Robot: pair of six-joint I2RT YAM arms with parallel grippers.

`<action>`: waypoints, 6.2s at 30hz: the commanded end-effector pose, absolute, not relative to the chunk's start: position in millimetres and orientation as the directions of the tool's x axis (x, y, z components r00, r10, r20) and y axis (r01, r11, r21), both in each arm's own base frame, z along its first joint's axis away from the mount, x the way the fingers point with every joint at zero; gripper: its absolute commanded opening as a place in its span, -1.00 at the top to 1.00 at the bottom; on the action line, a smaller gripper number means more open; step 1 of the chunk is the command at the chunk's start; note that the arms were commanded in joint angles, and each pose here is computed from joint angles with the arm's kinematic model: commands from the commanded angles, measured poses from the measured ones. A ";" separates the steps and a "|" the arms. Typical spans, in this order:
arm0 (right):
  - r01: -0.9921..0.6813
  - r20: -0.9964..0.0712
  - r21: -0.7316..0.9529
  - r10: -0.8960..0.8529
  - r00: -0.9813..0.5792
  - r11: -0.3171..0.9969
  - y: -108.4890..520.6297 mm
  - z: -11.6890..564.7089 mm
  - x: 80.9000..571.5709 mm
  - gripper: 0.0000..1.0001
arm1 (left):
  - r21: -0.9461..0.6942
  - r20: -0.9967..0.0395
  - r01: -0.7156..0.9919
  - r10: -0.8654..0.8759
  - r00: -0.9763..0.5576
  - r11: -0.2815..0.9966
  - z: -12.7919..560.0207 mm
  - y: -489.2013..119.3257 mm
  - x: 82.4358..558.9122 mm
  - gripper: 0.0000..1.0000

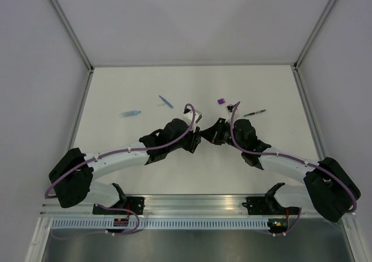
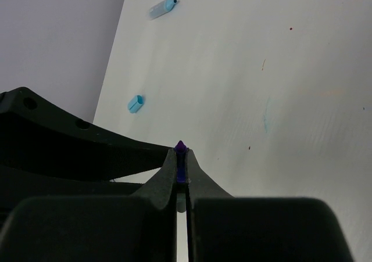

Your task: Insert the pens into the pen caps

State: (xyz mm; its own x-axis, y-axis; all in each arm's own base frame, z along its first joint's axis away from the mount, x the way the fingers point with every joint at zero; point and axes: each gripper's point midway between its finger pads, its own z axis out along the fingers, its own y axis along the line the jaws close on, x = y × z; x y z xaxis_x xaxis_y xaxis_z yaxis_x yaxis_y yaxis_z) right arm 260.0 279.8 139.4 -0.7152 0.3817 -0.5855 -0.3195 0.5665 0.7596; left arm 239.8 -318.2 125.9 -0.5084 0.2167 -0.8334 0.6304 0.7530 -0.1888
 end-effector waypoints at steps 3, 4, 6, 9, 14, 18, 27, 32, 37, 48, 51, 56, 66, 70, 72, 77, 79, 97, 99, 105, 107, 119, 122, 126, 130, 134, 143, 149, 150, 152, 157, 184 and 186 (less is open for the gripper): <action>-0.370 -0.624 0.754 0.418 -0.660 0.542 279.3 166.3 262.7 0.99 | -0.231 -0.861 0.627 0.144 -0.488 0.744 146.8 -325.4 241.3 0.95; -0.376 -0.627 0.753 0.416 -0.658 0.540 279.5 169.3 262.2 0.69 | -0.231 -0.862 0.625 0.141 -0.486 0.746 148.0 -324.6 242.2 0.95; -0.375 -0.630 0.749 0.412 -0.659 0.546 278.2 169.8 260.6 0.22 | -0.229 -0.863 0.619 0.137 -0.486 0.751 147.9 -323.4 242.4 0.95; -0.376 -0.635 0.746 0.415 -0.652 0.550 274.5 173.3 258.7 0.00 | -0.218 -0.867 0.593 0.126 -0.483 0.775 148.9 -318.3 246.7 0.95; -0.445 -0.696 0.703 0.410 -0.589 0.555 264.4 194.9 251.4 -0.19 | -0.216 -0.862 0.475 0.062 -0.504 0.853 151.5 -301.4 260.1 0.95; -0.499 -0.735 0.670 0.399 -0.549 0.549 260.5 205.6 245.5 -0.29 | -0.275 -0.842 0.398 -0.020 -0.539 0.875 158.2 -287.6 263.5 0.95; -0.610 -0.799 0.589 0.266 -0.540 0.531 293.8 203.4 230.7 -0.30 | -0.387 -0.835 0.331 -0.175 -0.521 0.860 201.7 -274.4 262.9 0.95; -0.643 -0.823 0.549 0.214 -0.526 0.534 311.2 199.2 223.9 -0.32 | -0.444 -0.819 0.325 -0.232 -0.525 0.835 210.0 -275.8 259.1 0.95; -0.635 -0.845 0.512 0.205 -0.494 0.579 317.6 193.2 225.8 -0.31 | -0.501 -0.792 0.342 -0.261 -0.552 0.795 211.1 -285.1 253.1 0.95; -0.590 -0.855 0.493 0.232 -0.463 0.639 314.7 185.2 243.8 0.46 | -0.589 -0.750 0.382 -0.305 -0.587 0.712 212.5 -293.5 236.7 0.95; -0.609 -0.862 0.494 0.255 -0.439 0.620 311.6 196.2 239.9 1.00 | -0.596 -0.754 0.411 -0.303 -0.583 0.690 216.2 -295.7 232.9 0.95; -0.665 -0.860 0.507 0.271 -0.433 0.548 311.2 213.8 222.9 1.00 | -0.589 -0.786 0.490 -0.313 -0.534 0.643 236.6 -292.9 224.5 -0.08; -0.789 -0.850 0.518 0.302 -0.432 0.331 318.4 252.0 182.9 1.00 | -0.548 -0.837 0.632 -0.345 -0.426 0.548 282.7 -279.5 201.1 -0.51; -0.840 -0.834 0.516 0.324 -0.447 0.168 323.1 270.7 157.3 1.00 | -0.523 -0.852 0.684 -0.327 -0.409 0.509 288.2 -282.4 192.3 -0.45; -0.851 -0.823 0.515 0.339 -0.456 0.105 322.9 278.6 147.4 1.00 | -0.512 -0.856 0.724 -0.344 -0.385 0.462 300.5 -284.4 185.6 -0.41; -0.861 -0.822 0.505 0.330 -0.463 0.050 322.8 283.2 136.9 1.00 | -0.485 -0.866 0.793 -0.330 -0.376 0.368 311.1 -291.9 168.9 -0.15; -0.863 -0.823 0.505 0.316 -0.471 0.028 324.9 283.4 133.1 1.00 | -0.475 -0.868 0.811 -0.330 -0.370 0.341 314.7 -293.5 164.3 0.13; -0.874 -0.849 0.486 0.252 -0.464 0.029 331.9 277.6 132.9 0.30 | -0.512 -0.856 0.827 -0.223 -0.467 0.231 291.0 -313.0 144.9 0.95; -0.872 -0.848 0.488 0.251 -0.466 0.029 332.3 277.0 133.2 0.55 | -0.513 -0.855 0.826 -0.229 -0.466 0.236 291.7 -311.9 145.9 0.95; -0.868 -0.844 0.496 0.254 -0.473 0.032 330.7 278.0 132.6 1.00 | -0.508 -0.859 0.800 -0.261 -0.441 0.318 300.2 -304.6 160.0 -0.18; -0.861 -0.842 0.500 0.279 -0.461 0.087 328.3 281.1 141.9 1.00 | -0.494 -0.866 0.792 -0.279 -0.414 0.359 316.0 -301.1 168.5 -0.66; -0.295 -0.875 0.448 0.347 -0.339 0.844 194.2 248.2 236.4 1.00 | -0.286 -0.952 0.615 -0.145 -0.270 0.735 356.6 -271.9 252.7 -0.98; -0.314 -0.877 0.470 0.394 -0.275 0.825 182.5 262.8 230.4 1.00 | -0.279 -0.949 0.607 -0.115 -0.294 0.744 354.0 -288.8 281.7 -0.97; -0.374 -0.854 0.520 0.478 -0.204 0.768 168.4 288.5 214.0 1.00 | -0.233 -0.938 0.596 -0.017 -0.346 0.769 322.5 -317.6 328.4 -0.90; -0.395 -0.841 0.536 0.515 -0.168 0.746 157.0 293.7 204.9 1.00 | -0.198 -0.892 0.588 0.104 -0.440 0.784 249.1 -348.6 387.2 -0.80; -0.425 -0.829 0.547 0.537 -0.158 0.721 154.1 298.5 197.3 1.00 | -0.128 -0.881 0.652 0.217 -0.421 0.748 211.3 -383.6 435.2 -0.64; -0.443 -0.830 0.544 0.534 -0.162 0.712 155.2 299.1 194.0 1.00 | -0.044 -0.853 0.664 0.318 -0.414 0.746 117.1 -425.5 504.1 -0.55; -0.460 -0.827 0.548 0.536 -0.172 0.699 158.4 300.8 191.6 1.00 | -0.193 -0.855 0.682 0.221 -0.470 0.706 93.5 -439.6 513.3 -0.53; -0.464 -0.824 0.551 0.539 -0.174 0.694 158.9 301.3 190.7 1.00 | -0.211 -0.853 0.681 0.208 -0.478 0.701 92.4 -441.0 513.7 -0.53; -0.472 -0.822 0.553 0.541 -0.177 0.686 160.1 302.2 189.7 1.00 | -0.240 -0.847 0.675 0.189 -0.496 0.697 86.8 -443.7 513.4 -0.53; -0.470 -0.819 0.558 0.546 -0.177 0.684 159.2 301.7 189.0 1.00 | -0.313 -0.831 0.647 0.129 -0.541 0.695 84.2 -442.8 518.4 -0.56; -0.490 -0.795 0.577 0.586 -0.154 0.654 148.5 311.8 178.9 1.00 | -0.866 -0.432 0.328 -0.233 -0.872 0.378 50.8 -455.3 522.4 -0.60; -0.488 -0.798 0.574 0.582 -0.157 0.657 149.2 310.4 179.6 1.00 | -0.867 -0.427 0.324 -0.229 -0.875 0.379 48.0 -455.0 521.1 -0.61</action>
State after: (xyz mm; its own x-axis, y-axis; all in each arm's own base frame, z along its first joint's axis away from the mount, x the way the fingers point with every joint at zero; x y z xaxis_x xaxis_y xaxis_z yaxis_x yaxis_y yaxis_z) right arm 180.7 148.5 310.7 -0.1532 0.5768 -0.8024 -0.4830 0.6646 0.5700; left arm 529.9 -448.2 53.5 -0.8434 -0.2440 -0.4786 0.3556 0.4143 -0.8378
